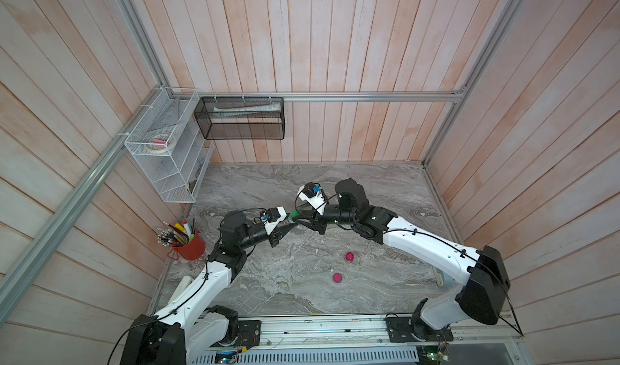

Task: Close the paint jar lid
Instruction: Screw the lid onto the paint jar.

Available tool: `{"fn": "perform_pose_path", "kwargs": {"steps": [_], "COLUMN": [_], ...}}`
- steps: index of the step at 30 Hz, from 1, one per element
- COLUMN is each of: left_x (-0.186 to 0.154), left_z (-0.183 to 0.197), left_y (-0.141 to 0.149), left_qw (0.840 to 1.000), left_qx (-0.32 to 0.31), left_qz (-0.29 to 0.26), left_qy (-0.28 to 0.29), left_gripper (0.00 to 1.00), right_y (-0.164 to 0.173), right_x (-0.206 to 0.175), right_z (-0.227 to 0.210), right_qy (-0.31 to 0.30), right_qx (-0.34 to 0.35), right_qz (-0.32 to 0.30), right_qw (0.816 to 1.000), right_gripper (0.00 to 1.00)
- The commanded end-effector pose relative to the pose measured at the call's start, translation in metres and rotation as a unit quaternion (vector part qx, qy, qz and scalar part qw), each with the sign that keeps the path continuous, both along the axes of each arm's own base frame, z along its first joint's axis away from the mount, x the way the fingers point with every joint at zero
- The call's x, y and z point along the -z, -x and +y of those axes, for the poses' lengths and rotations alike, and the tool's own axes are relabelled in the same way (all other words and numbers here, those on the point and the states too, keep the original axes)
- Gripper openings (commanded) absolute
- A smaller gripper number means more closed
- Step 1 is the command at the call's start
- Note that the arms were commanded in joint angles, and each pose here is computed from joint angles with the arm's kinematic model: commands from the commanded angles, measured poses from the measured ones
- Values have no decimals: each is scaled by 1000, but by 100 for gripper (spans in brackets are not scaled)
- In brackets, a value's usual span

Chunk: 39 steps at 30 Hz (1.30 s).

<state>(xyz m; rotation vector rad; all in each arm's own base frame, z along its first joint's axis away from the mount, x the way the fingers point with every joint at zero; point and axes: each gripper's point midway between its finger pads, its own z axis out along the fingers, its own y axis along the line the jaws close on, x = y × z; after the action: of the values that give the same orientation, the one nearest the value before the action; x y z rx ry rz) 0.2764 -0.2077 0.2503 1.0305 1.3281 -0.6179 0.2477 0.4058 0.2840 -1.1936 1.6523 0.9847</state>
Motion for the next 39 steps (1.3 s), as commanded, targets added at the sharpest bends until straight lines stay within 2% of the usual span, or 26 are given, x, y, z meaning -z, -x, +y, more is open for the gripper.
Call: {"fn": "perform_pose_path", "kwargs": {"steps": [1, 8, 17, 25, 29, 33, 39], "left_x": [-46, -62, -67, -68, -67, -65, -65], "left_z": [18, 56, 80, 91, 91, 89, 88], "left_y": [-15, -34, -44, -48, -49, -49, -49], "left_qw": [991, 963, 934, 922, 923, 926, 927], "left_qx": [-85, -226, -320, -352, -352, -347, -343], "left_qz": [-100, -141, -160, -158, -154, -150, -148], "left_qy": [25, 27, 15, 14, 15, 14, 16], "left_gripper": [32, 32, 32, 32, 32, 32, 32], "right_y": [-1, 1, -3, -7, -7, -8, -8], "right_x": [28, 45, 56, 57, 56, 53, 55], "right_z": [4, 36, 82, 83, 82, 78, 76], "right_qy": [23, 13, -10, -25, -27, -33, -30], "right_qx": [15, 32, 72, 94, 97, 102, 103], "right_qz": [70, 137, 258, 275, 273, 264, 262], "right_qw": [997, 990, 963, 957, 957, 958, 959], "right_gripper": [18, 17, 16, 16, 19, 27, 27]}}
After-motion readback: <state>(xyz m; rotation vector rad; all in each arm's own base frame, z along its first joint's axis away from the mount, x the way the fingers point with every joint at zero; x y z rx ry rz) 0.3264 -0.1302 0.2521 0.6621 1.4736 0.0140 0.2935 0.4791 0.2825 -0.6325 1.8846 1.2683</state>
